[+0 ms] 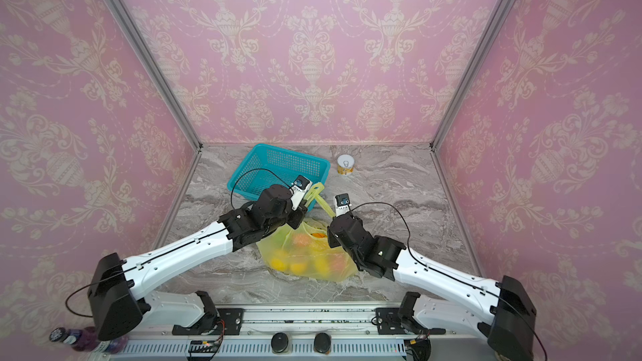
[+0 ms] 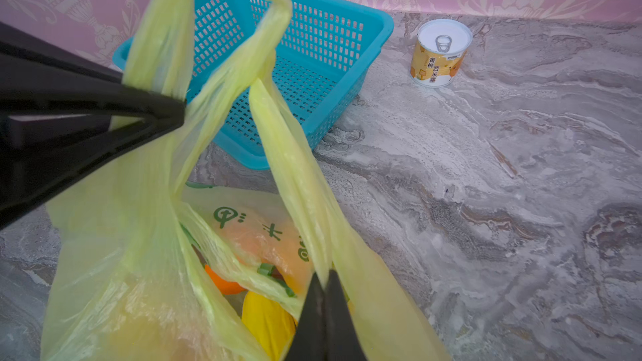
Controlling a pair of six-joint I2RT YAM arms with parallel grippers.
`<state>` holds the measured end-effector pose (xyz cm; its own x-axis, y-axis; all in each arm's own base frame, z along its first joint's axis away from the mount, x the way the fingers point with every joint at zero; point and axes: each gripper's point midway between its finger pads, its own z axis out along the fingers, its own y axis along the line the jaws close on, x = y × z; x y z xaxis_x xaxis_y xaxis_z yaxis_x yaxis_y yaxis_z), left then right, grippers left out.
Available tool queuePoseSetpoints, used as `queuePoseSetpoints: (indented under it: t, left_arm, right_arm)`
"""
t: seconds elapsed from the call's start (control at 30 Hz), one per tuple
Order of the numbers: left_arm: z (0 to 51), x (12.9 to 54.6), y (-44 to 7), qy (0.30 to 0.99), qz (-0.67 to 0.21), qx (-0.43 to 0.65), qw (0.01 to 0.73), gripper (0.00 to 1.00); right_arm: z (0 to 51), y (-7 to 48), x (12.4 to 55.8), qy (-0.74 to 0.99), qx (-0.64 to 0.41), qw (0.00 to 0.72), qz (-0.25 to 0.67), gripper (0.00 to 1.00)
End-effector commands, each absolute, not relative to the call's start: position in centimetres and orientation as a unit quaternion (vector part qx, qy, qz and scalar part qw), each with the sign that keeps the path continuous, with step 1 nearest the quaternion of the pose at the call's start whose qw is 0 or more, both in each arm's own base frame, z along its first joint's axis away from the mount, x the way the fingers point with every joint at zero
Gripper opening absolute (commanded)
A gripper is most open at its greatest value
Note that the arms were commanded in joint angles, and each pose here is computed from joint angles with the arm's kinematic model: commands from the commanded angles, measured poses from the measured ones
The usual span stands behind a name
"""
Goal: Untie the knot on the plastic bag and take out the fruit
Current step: 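Raise both handles and spread the bag mouth open, left gripper pulling farther away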
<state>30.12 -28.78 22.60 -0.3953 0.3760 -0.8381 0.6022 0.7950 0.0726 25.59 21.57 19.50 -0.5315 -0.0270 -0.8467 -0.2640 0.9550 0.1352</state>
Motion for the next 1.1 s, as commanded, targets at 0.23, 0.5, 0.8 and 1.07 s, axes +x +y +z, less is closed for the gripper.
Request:
queuePoseSetpoints:
  t: [0.23,0.5,0.8,1.07]
  left_arm:
    - [26.8,31.6,-31.2,0.812,-0.156,0.282,0.487,0.0]
    - [31.6,33.8,-35.7,0.793,-0.195,0.296,0.496,0.0]
    - [36.7,37.4,-41.1,0.773,-0.215,0.321,0.504,0.0]
    - [35.0,37.0,-42.7,0.781,-0.239,0.335,0.47,0.0]
  right_arm:
    - [21.4,13.4,25.3,0.84,0.069,0.531,0.081,0.0]
    - [24.1,7.6,25.9,0.819,0.157,0.549,0.059,0.0]
    - [28.9,5.9,29.1,0.798,0.197,0.559,0.107,0.0]
    - [28.7,5.1,29.5,0.785,0.221,0.565,0.122,0.0]
